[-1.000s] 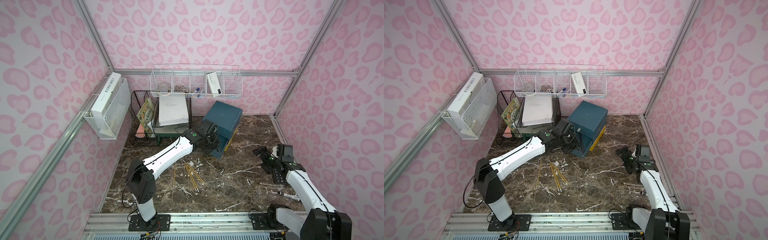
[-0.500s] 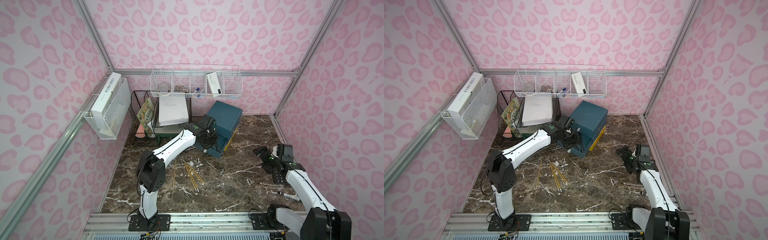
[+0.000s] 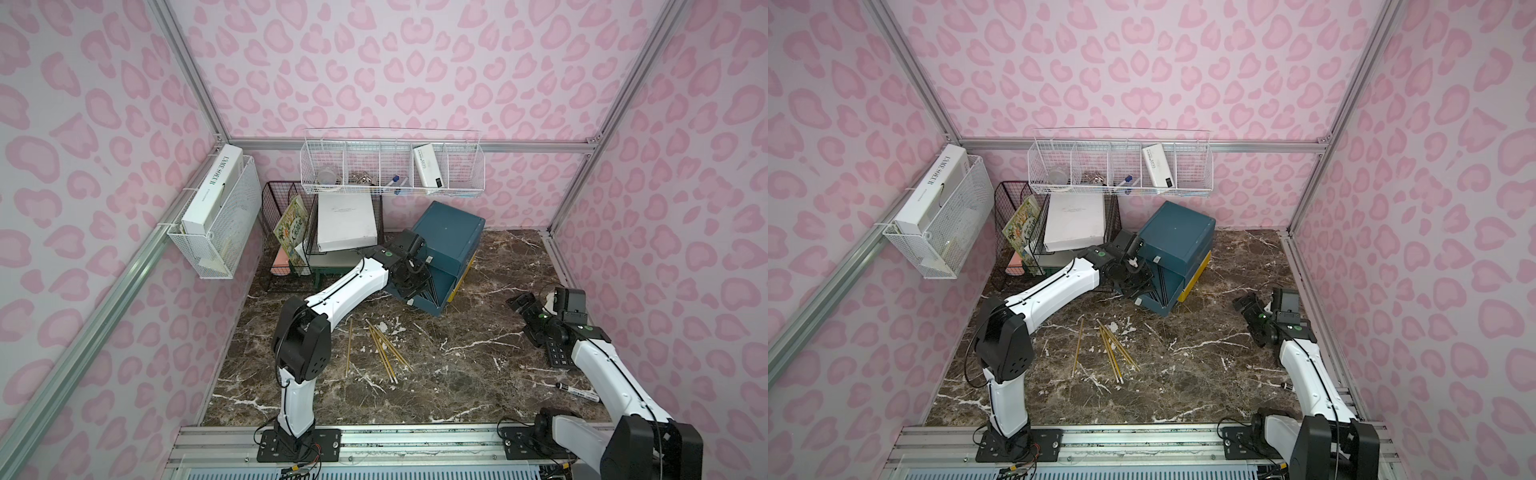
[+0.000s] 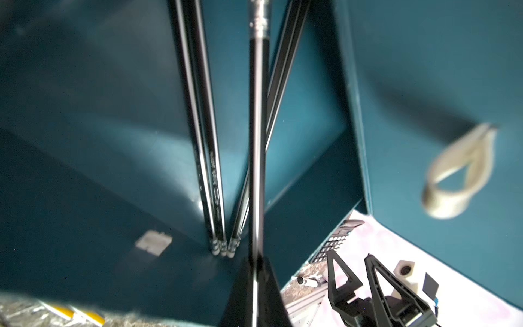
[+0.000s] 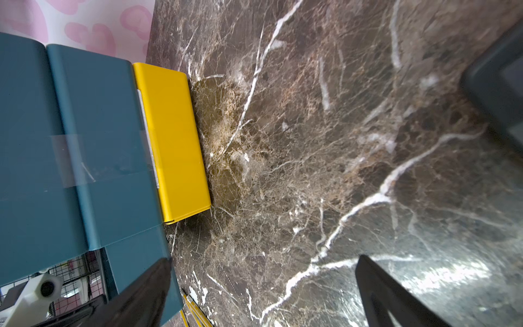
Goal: Please place the pencils in the drawer according to their color
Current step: Place the pencil in the drawer.
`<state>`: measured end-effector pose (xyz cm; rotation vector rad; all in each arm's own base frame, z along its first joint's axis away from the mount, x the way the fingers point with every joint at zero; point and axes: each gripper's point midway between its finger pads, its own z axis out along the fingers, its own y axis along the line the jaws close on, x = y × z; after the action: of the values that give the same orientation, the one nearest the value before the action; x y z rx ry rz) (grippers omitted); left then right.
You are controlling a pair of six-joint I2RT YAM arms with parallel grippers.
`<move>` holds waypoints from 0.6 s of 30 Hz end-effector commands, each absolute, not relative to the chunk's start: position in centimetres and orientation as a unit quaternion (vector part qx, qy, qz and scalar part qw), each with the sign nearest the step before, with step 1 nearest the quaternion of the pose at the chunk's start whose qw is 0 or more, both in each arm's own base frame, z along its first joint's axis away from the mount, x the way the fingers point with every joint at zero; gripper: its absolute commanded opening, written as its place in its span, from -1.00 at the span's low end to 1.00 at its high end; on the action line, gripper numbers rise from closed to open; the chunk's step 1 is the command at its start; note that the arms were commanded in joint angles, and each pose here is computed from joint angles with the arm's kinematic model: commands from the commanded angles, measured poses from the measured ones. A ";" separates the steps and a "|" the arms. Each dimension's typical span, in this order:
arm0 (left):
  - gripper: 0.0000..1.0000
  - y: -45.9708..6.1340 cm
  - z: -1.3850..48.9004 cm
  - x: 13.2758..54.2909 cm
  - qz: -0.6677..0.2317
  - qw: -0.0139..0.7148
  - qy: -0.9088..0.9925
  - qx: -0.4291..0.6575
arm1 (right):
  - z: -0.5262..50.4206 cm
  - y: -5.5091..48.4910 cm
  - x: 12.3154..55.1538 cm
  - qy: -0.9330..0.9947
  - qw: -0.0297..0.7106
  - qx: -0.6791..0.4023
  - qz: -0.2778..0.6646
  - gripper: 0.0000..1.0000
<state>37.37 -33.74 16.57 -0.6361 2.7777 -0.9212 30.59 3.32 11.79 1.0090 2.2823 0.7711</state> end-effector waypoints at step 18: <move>-1.00 -34.1 16.6 39.7 -0.296 0.097 0.930 -0.194 | 11.9 3.0 30.3 0.842 0.270 0.374 0.281 1.00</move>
<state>39.64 -34.77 17.23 -0.5906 2.7373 -0.9388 30.28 3.22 11.87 1.0122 2.2721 0.7717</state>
